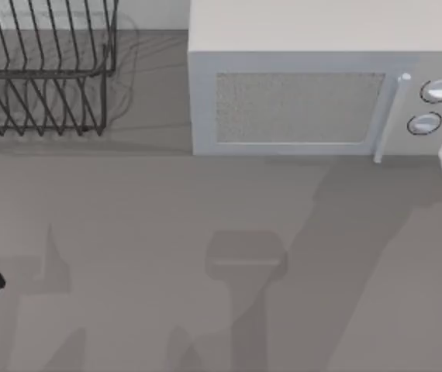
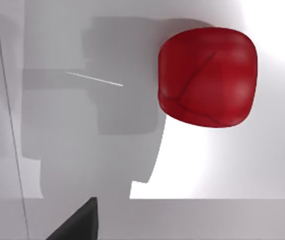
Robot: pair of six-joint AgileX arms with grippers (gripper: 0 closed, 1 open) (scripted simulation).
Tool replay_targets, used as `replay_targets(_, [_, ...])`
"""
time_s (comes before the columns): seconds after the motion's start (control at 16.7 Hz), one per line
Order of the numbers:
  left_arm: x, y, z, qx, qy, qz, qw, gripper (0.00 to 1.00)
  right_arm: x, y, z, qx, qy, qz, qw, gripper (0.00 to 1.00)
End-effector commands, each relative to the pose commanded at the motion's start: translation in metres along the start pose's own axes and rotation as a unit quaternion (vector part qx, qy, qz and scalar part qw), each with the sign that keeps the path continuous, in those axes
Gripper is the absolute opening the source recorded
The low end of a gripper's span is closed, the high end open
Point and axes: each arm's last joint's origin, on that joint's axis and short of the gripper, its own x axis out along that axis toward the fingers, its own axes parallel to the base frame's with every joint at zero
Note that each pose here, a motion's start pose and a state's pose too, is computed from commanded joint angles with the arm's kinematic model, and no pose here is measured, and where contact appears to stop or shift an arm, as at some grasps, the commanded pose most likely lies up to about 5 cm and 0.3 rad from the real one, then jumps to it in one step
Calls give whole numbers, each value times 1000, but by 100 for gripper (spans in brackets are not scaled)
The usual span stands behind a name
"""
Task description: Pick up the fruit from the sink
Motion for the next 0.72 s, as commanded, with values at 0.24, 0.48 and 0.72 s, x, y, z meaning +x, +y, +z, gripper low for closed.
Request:
replay_targets(0.24, [0, 0, 0, 0, 0, 0, 1000, 100, 1, 0, 0, 0, 1, 0, 1000, 100])
replay_targets(0.48, [0, 0, 0, 0, 0, 0, 1000, 100, 17, 2, 2, -2, 5, 1, 1000, 100])
replay_targets(0.72, [0, 0, 0, 0, 0, 0, 1000, 100, 76, -1, 8, -1, -3, -1, 1000, 100])
